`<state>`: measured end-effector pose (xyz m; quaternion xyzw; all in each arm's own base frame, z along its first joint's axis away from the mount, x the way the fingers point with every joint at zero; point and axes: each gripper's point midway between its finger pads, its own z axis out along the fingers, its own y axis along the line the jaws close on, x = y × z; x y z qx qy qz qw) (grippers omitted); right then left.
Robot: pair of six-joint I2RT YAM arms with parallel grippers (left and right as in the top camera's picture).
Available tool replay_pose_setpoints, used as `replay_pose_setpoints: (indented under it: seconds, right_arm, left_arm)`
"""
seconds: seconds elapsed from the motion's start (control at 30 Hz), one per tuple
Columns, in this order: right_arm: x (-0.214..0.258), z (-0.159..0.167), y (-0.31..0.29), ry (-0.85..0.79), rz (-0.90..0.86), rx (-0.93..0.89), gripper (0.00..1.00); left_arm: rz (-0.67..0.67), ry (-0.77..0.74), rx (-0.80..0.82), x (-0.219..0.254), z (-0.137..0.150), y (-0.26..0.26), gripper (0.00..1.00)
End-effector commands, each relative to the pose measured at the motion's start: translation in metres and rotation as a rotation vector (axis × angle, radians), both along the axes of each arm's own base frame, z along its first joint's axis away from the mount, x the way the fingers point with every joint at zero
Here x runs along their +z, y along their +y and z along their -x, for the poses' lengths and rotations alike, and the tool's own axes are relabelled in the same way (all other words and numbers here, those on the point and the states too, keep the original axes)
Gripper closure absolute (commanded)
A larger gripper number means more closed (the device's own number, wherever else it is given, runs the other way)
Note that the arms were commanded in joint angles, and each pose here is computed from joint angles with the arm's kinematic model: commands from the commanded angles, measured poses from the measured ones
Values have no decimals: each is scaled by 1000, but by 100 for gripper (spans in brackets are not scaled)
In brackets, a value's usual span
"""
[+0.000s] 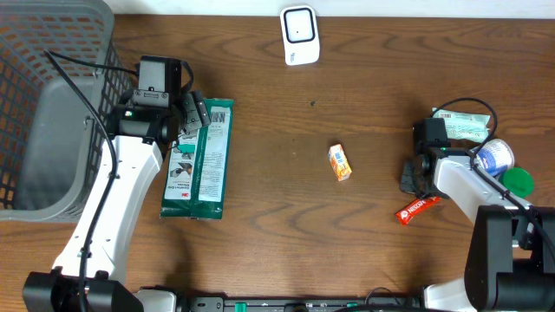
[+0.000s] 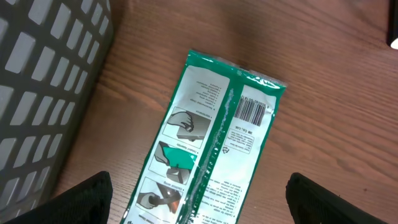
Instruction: Scan the item barcode
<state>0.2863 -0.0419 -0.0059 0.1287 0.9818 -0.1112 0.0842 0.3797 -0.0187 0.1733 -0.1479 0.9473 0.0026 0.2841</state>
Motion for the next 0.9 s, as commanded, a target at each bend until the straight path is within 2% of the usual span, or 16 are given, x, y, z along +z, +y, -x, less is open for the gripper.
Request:
replay_pose_setpoints:
  seconds: [0.0, 0.13, 0.27, 0.47, 0.57, 0.67, 0.77, 0.87]
  right_arm:
    - [-17, 14, 58, 67, -307, 153, 99]
    - [-12, 21, 86, 85, -470, 211, 99]
    - [-12, 36, 87, 147, -486, 196, 99]
    - [-3, 60, 108, 236, -622, 170, 99]
    - [-7, 73, 90, 299, -520, 109, 99]
    - [-12, 80, 57, 332, -322, 11, 99]
    - [-13, 76, 32, 308, -177, -46, 99]
    - [-14, 62, 23, 248, -123, -50, 99]
  left_arm:
    - [-20, 8, 11, -3, -1, 5, 13]
    - [-20, 8, 11, -3, -1, 5, 13]
    - [-20, 8, 11, -3, -1, 5, 13]
    - [-19, 4, 12, -3, -1, 5, 13]
    - [-15, 0, 18, -2, -2, 5, 13]
    - [-15, 0, 18, -2, -2, 5, 13]
    - [-15, 0, 18, -2, -2, 5, 13]
    - [-15, 0, 18, -2, -2, 5, 13]
